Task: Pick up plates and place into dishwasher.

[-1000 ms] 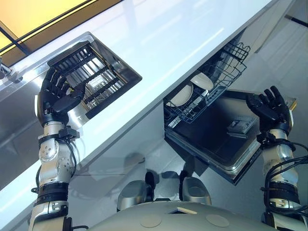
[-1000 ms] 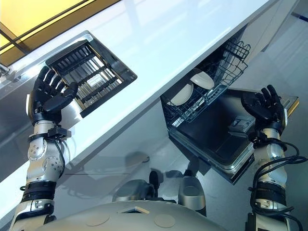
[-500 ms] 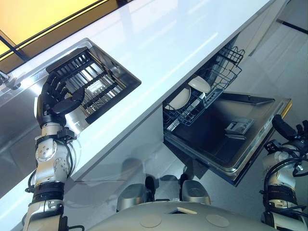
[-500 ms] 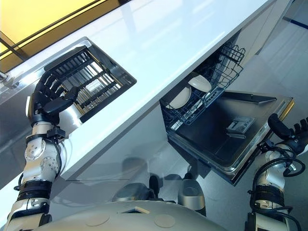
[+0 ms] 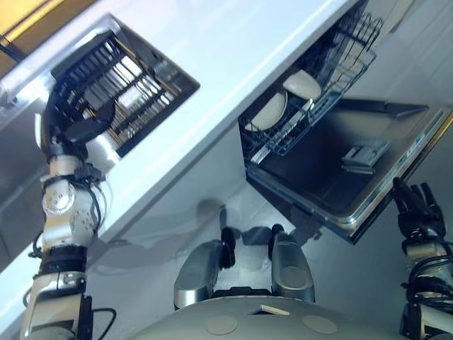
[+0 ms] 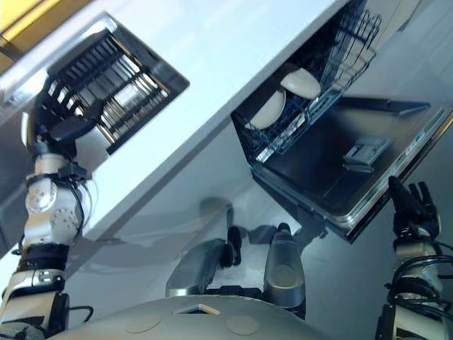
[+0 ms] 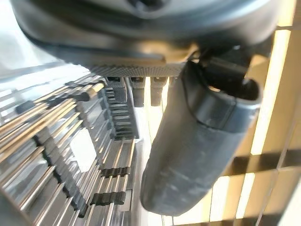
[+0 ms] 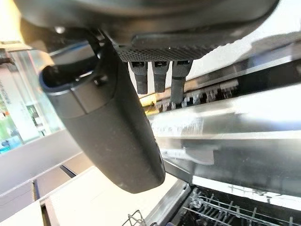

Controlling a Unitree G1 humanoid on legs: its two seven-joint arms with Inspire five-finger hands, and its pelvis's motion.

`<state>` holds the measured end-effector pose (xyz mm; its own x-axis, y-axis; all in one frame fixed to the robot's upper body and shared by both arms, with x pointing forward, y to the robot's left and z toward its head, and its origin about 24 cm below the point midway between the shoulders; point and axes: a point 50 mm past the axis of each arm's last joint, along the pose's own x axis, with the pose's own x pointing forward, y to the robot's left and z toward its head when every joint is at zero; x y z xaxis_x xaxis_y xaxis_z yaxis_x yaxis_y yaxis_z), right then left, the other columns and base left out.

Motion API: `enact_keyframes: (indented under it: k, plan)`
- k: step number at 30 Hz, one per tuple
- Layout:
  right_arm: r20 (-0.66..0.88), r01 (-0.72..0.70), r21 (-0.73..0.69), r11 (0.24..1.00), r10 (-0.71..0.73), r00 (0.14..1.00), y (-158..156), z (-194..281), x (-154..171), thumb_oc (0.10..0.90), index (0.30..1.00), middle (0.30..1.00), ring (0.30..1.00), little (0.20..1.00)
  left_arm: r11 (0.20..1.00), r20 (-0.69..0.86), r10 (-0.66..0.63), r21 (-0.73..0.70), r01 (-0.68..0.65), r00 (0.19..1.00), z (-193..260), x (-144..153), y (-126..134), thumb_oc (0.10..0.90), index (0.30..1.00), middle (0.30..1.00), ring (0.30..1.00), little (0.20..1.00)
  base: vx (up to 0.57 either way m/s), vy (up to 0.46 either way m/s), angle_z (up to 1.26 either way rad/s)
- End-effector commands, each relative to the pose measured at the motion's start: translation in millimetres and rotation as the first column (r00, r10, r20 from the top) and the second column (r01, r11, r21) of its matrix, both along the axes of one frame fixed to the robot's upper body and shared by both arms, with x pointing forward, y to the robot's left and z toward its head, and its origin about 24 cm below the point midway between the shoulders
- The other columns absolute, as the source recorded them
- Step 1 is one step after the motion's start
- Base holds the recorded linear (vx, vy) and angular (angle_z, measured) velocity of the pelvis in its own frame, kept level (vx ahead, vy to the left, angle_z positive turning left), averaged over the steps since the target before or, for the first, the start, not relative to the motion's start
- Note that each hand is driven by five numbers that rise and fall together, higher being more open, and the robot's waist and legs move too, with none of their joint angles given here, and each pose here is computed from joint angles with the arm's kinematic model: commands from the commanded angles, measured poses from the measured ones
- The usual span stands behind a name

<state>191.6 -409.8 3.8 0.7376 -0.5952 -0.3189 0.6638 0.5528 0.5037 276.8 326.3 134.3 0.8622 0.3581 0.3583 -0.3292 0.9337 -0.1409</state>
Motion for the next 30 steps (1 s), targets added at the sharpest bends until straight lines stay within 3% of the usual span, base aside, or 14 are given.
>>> enact_keyframes:
  k: [1,3,4,6,9,16,20,21,23,25,27,28,30]
  plan:
    - [0.178,-0.041,0.059,0.997,0.03,0.984,8.0,16.7,31.1,0.8,0.9,0.9,0.9,0.9,0.999,0.186,-0.052,0.005,0.052,0.981,27.7,5.7,-19.3,0.8,0.9,0.9,0.9,0.9,-0.25,-0.059,0.01]
    - [0.203,0.002,0.069,0.998,-0.016,0.979,9.5,19.6,36.4,0.8,0.9,0.9,0.9,0.9,0.998,0.213,-0.055,0.018,0.053,0.975,37.2,7.3,-20.5,0.8,0.9,0.9,0.9,0.9,-0.2,-0.035,-0.03]
    - [0.219,0.121,0.043,0.992,-0.128,0.967,7.2,26.6,39.7,0.8,0.9,0.9,0.9,0.9,0.998,0.241,-0.06,0.018,0.057,0.969,46.4,10.1,-23.6,0.8,0.9,0.9,0.9,0.9,-0.13,-0.013,-0.08]
    - [0.234,0.219,0.038,0.975,-0.222,0.947,7.0,31.2,40.4,0.8,0.9,0.9,0.9,0.9,0.998,0.25,-0.065,0.021,0.062,0.966,48.9,12.0,-26.9,0.8,0.9,0.9,0.9,0.9,-0.09,0.012,-0.07]
    - [0.253,0.291,0.073,0.954,-0.3,0.92,17.3,33.0,46.8,0.8,0.9,0.9,0.9,0.9,0.996,0.248,-0.086,0.026,0.082,0.965,48.7,13.3,-36.9,0.8,0.9,0.9,0.9,0.9,-0.02,0.058,-0.01]
    - [0.28,0.136,0.098,0.986,-0.158,0.947,36.1,30.9,61.6,0.8,0.9,0.9,0.9,0.9,0.996,0.249,-0.082,0.005,0.084,0.965,41.8,5.5,-37.0,0.8,0.9,0.9,0.9,0.9,0.02,0.088,-0.02]
    - [0.342,-0.164,0.086,0.983,0.125,0.931,57.0,28.7,75.4,0.8,0.9,0.9,0.9,0.9,0.997,0.269,-0.074,0.004,0.076,0.96,43.5,-0.5,-35.6,0.8,0.9,0.9,0.9,0.9,0.02,0.053,-0.02]
    - [0.387,-0.318,0.064,0.946,0.27,0.881,69.7,30.3,81.0,0.8,0.9,0.9,0.9,0.9,0.997,0.273,-0.07,0.007,0.071,0.959,43.5,-2.6,-34.3,0.8,0.9,0.9,0.9,0.9,0.01,0.037,-0.04]
    - [0.438,-0.442,0.023,0.897,0.388,0.811,81.0,34.0,84.9,0.8,0.9,0.9,0.9,0.9,0.997,0.273,-0.071,0.011,0.07,0.959,42.6,-4.4,-32.9,0.8,0.9,0.9,0.9,0.9,0.01,0.017,-0.04]
    - [0.55,-0.645,-0.027,0.764,0.55,0.629,110.5,44.9,92.1,0.8,0.9,0.9,0.9,0.9,0.997,0.271,-0.072,0.025,0.068,0.96,42.1,-6.7,-31.6,0.8,0.9,0.9,0.9,0.9,0.0,-0.005,-0.02]
    - [0.641,-0.828,-0.13,0.546,0.684,0.35,148.7,56.5,92.7,0.8,0.9,0.9,0.9,0.9,0.997,0.269,-0.074,0.045,0.065,0.96,41.5,-9.8,-29.7,0.8,0.9,0.9,0.9,0.9,0.0,-0.021,-0.05]
    - [0.667,-0.863,-0.159,0.479,0.697,0.264,160.0,60.3,92.2,0.8,0.9,0.9,0.9,0.9,0.997,0.27,-0.076,0.052,0.064,0.96,42.1,-9.9,-30.1,0.8,0.9,0.9,0.9,0.9,0.0,-0.027,-0.06]
    - [0.733,-0.924,-0.253,0.286,0.68,0.01,199.8,82.7,95.7,0.8,0.9,0.9,0.9,0.9,0.996,0.272,-0.076,0.066,0.06,0.959,45.5,-8.0,-30.7,0.8,0.9,0.9,0.9,0.9,0.0,-0.032,-0.14]
